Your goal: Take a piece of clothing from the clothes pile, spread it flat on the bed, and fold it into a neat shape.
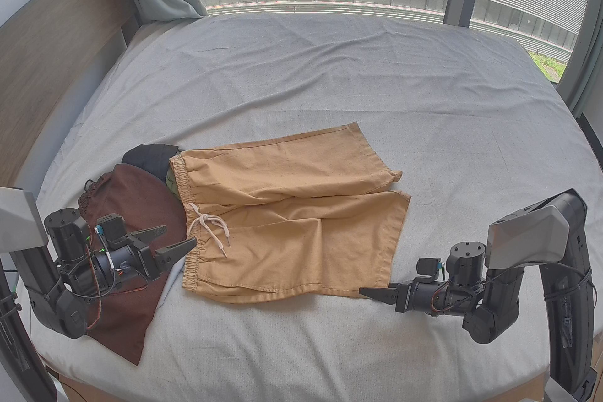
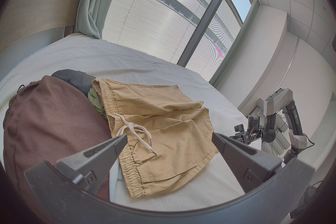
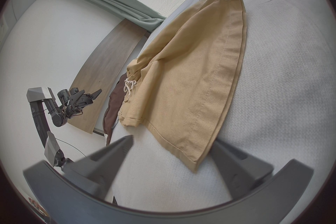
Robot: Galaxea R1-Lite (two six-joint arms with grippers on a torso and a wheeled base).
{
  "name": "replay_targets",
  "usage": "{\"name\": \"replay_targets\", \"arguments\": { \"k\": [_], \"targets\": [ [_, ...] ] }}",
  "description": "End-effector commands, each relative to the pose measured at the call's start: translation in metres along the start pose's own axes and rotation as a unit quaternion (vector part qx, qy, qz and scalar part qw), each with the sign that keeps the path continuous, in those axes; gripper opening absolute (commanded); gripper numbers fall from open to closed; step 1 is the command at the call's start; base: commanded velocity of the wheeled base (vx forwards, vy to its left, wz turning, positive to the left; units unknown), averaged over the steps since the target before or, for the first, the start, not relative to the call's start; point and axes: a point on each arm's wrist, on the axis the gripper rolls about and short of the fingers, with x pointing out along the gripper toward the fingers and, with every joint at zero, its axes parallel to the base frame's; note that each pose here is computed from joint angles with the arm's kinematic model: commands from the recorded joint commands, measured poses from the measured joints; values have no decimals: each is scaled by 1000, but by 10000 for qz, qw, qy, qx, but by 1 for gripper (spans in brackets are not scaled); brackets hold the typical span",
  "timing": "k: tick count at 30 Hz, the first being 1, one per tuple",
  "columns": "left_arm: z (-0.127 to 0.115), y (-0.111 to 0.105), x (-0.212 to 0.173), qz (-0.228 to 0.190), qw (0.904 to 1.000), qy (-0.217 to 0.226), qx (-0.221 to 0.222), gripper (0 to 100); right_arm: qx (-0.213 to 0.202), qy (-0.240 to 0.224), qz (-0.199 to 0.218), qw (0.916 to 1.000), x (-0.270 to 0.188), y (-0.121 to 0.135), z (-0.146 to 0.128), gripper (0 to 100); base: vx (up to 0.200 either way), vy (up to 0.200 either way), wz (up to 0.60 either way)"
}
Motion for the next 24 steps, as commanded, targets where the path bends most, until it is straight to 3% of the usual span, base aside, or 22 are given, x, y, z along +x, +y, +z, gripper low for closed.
{"name": "replay_targets", "arguments": {
  "k": [1, 13, 24],
  "targets": [
    [0, 0, 0, 0, 10000, -8, 4, 100, 9, 13, -4, 10000, 2, -2, -2, 0, 0, 0, 0],
    [1, 0, 0, 5, 10000, -22, 12, 100, 21, 29, -36, 10000, 1, -4, -3, 0, 0, 0, 0],
    [0, 3, -1, 45, 10000, -9, -21, 100, 176, -7, -334, 9993, -21, -11, -2, 0, 0, 0, 0]
  ]
}}
